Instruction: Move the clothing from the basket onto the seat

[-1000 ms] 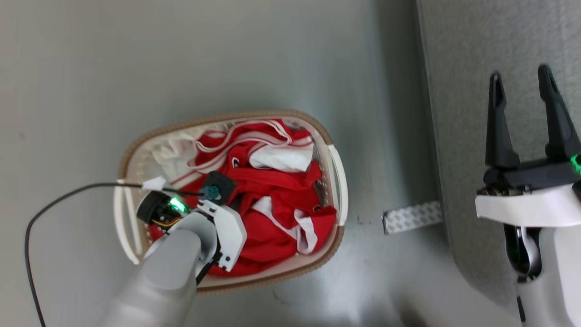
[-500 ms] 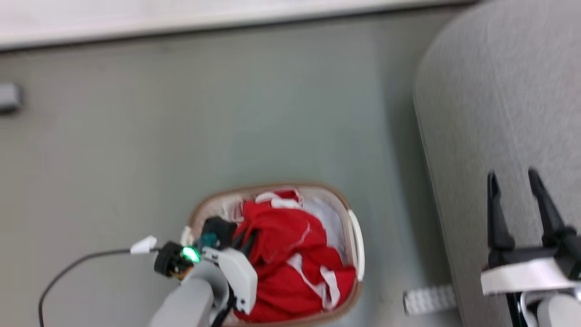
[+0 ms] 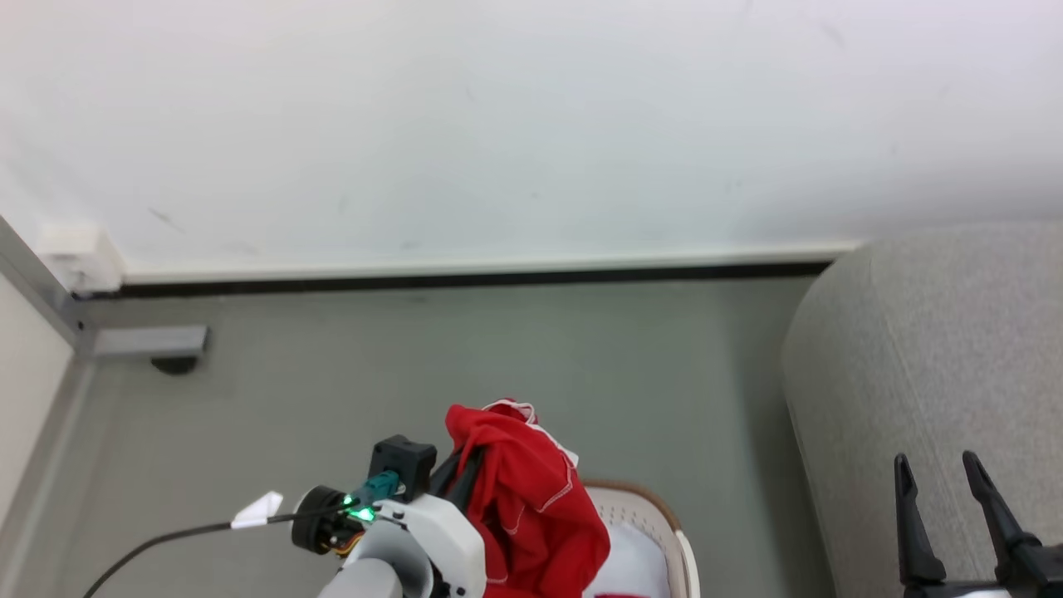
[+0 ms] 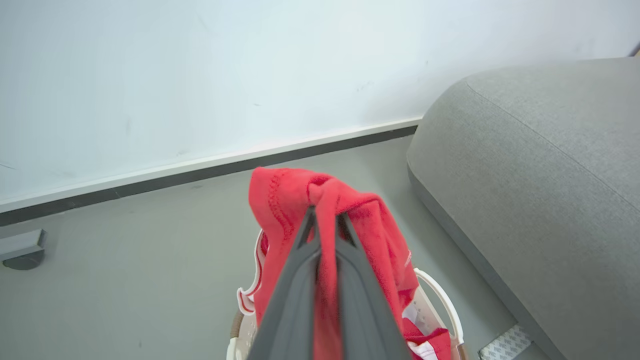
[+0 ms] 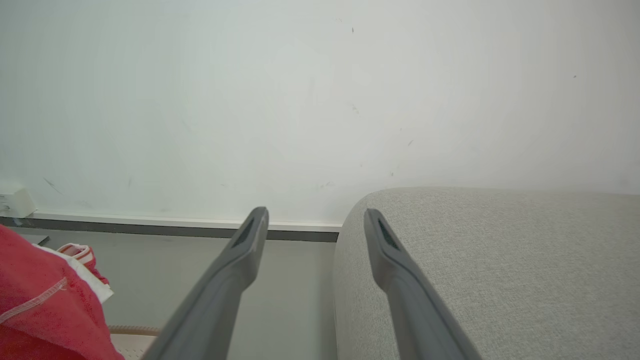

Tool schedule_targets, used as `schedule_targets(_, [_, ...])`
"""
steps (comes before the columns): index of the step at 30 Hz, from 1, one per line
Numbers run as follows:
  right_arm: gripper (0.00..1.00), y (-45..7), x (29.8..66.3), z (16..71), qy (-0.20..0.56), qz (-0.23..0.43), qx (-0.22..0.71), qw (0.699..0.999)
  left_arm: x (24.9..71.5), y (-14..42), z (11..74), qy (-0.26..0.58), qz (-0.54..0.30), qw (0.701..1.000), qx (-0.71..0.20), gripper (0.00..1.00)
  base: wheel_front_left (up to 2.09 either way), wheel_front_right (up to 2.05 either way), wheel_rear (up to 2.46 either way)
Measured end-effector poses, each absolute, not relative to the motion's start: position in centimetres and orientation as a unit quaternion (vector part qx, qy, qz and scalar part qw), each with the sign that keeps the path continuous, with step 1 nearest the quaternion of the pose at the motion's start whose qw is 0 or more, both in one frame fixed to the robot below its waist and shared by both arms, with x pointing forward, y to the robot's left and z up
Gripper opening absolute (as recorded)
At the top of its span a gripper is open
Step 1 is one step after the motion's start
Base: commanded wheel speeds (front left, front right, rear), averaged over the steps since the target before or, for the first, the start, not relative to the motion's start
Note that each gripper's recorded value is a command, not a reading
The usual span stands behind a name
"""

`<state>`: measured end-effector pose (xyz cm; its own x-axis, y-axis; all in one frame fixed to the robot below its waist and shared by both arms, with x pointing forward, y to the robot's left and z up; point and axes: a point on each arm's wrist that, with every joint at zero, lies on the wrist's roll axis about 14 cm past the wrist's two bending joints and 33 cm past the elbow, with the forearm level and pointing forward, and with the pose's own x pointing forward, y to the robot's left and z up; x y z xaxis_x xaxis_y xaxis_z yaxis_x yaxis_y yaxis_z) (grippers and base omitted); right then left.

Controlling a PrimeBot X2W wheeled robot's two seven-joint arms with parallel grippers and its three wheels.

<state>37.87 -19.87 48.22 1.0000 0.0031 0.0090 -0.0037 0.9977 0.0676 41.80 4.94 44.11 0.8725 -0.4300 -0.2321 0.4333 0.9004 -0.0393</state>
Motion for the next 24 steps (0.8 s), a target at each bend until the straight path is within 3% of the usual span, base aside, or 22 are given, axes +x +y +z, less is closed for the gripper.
schedule_targets(13, [1.00,-19.0,35.9,50.9,-0.044,0.016,0.034,0.998,40.7,6.6,55.9,-0.024,-0.195,0.980,-0.002,0.00,0.00,0.00,0.00])
schedule_targets(24, [1.00,-17.3,35.8,52.3,-0.066,0.042,0.031,0.996,40.1,5.7,58.9,-0.044,-0.215,0.976,0.006,0.00,0.00,0.00,0.00])
